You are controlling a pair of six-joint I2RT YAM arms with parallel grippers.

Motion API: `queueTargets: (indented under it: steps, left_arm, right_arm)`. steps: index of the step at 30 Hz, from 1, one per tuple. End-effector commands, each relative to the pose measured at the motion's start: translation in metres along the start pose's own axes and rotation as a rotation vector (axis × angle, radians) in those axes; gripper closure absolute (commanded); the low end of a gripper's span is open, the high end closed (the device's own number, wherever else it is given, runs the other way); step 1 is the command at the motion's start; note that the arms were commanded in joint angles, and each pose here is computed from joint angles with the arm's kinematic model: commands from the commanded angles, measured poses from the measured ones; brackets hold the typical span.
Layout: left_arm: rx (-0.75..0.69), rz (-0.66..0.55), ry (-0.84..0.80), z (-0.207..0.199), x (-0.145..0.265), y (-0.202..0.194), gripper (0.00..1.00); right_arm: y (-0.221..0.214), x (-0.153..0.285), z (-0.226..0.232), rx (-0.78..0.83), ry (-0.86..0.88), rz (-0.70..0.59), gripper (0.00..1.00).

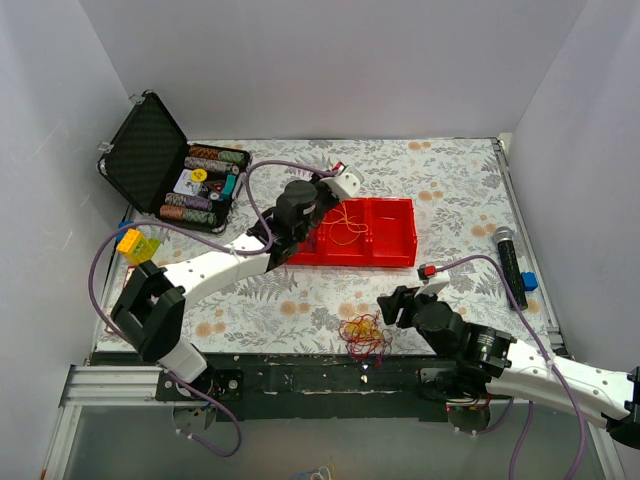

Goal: Untangle the cables

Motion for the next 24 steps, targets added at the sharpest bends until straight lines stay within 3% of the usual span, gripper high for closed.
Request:
queueTargets:
  steps: [1,11,24]
  left_arm:
    - [-0.063,0.058,0.038,0.007,-0.014,-0.006,1.0]
    - [-0.067,0.057,-0.079,-0.031,-0.051,-0.021,1.0]
    - [0.051,0.015,-0.177,-0.062,-0.082,-0.019,1.0]
  right_arm:
    - [0.004,0.001,0.001,-0.029,-0.003,-0.027,0.36]
    - [0.003,0.002,0.0,-0.036,-0.013,-0.017,0.36]
    - [-0.002,-0.001,-0.002,-0.05,-0.03,-0.008,0.36]
Point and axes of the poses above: each gripper's point midway between its finger pads, its own x axis back along the fingers, its own z axis along the line the jaws close on, y = z × x, the point moved 6 cm from there along x, back along the fingers, and after that the axes turned 5 degrees about -x, right-handed, at the moved point
